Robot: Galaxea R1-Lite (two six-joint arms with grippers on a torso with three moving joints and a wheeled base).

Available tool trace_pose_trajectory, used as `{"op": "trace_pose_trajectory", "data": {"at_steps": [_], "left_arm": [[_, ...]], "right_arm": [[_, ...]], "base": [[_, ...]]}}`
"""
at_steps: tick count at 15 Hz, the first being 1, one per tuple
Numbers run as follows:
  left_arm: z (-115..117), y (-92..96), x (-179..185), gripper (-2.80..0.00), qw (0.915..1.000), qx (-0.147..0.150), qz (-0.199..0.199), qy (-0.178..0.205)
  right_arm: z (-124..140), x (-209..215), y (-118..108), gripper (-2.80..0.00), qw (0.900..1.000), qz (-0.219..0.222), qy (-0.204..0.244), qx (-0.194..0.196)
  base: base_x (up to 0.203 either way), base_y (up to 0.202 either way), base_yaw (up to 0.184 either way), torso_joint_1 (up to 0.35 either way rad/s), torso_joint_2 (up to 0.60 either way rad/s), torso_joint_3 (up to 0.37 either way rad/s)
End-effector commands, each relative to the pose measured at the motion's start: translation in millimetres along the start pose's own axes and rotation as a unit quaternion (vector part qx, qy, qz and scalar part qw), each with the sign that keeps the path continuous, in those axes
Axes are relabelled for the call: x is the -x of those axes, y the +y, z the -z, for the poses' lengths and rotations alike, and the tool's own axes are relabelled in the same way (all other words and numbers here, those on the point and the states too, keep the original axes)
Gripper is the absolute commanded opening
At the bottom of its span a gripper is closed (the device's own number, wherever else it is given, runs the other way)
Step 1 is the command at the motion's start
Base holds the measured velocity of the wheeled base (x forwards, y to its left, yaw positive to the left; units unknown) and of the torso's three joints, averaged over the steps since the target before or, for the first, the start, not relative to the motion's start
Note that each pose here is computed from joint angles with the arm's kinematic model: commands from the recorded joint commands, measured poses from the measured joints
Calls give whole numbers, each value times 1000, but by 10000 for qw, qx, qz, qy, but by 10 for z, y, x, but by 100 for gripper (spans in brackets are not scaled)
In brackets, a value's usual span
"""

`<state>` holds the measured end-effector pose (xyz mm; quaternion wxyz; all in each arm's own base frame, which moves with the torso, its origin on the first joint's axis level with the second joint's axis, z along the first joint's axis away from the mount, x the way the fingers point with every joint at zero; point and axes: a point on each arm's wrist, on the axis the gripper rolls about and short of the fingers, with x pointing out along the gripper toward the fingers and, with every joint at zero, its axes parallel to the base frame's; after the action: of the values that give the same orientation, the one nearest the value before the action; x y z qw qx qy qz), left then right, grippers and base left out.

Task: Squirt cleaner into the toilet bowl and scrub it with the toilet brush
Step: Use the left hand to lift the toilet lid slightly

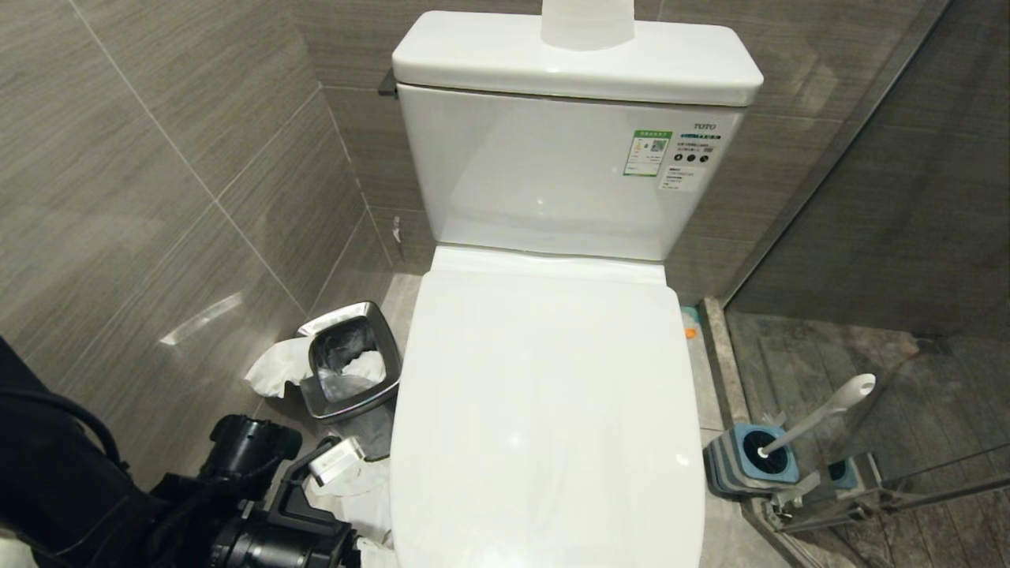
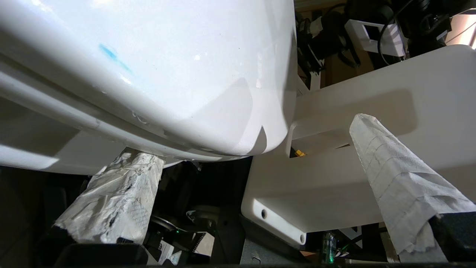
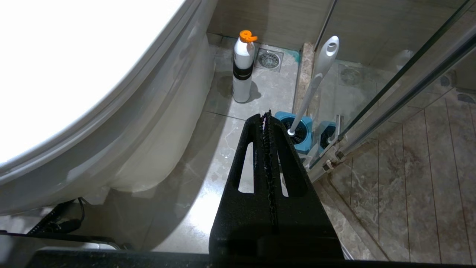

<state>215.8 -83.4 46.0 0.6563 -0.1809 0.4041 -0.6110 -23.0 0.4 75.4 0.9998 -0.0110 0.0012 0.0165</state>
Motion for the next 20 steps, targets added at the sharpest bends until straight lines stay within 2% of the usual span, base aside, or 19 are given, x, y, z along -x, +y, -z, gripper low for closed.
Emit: {"op": "trace_pose_trajectory", "data": {"at_steps": [1, 5, 8, 13, 20], "left_arm": [[-60, -45, 65, 0, 9997, -204, -36, -153], [-125, -170, 140, 0, 9979, -452, 315, -331], [-147, -280, 166, 0, 9975, -410, 446, -365], [-148, -457, 197, 0, 9972, -452, 491, -331], [-294, -616, 265, 0, 9932, -945, 465, -494]], "right_arm": [[1, -1, 0, -280, 10000, -4, 7, 2], [1, -1, 0, -280, 10000, -4, 8, -3], [1, -1, 0, -280, 10000, -4, 9, 3], [1, -1, 0, -280, 10000, -4, 6, 4], [0, -1, 0, -280, 10000, -4, 3, 3]], "base": [[0, 0, 0, 0, 0, 0], [0, 0, 0, 0, 0, 0], [0, 0, 0, 0, 0, 0], [0, 0, 0, 0, 0, 0], [0, 0, 0, 0, 0, 0]]}}
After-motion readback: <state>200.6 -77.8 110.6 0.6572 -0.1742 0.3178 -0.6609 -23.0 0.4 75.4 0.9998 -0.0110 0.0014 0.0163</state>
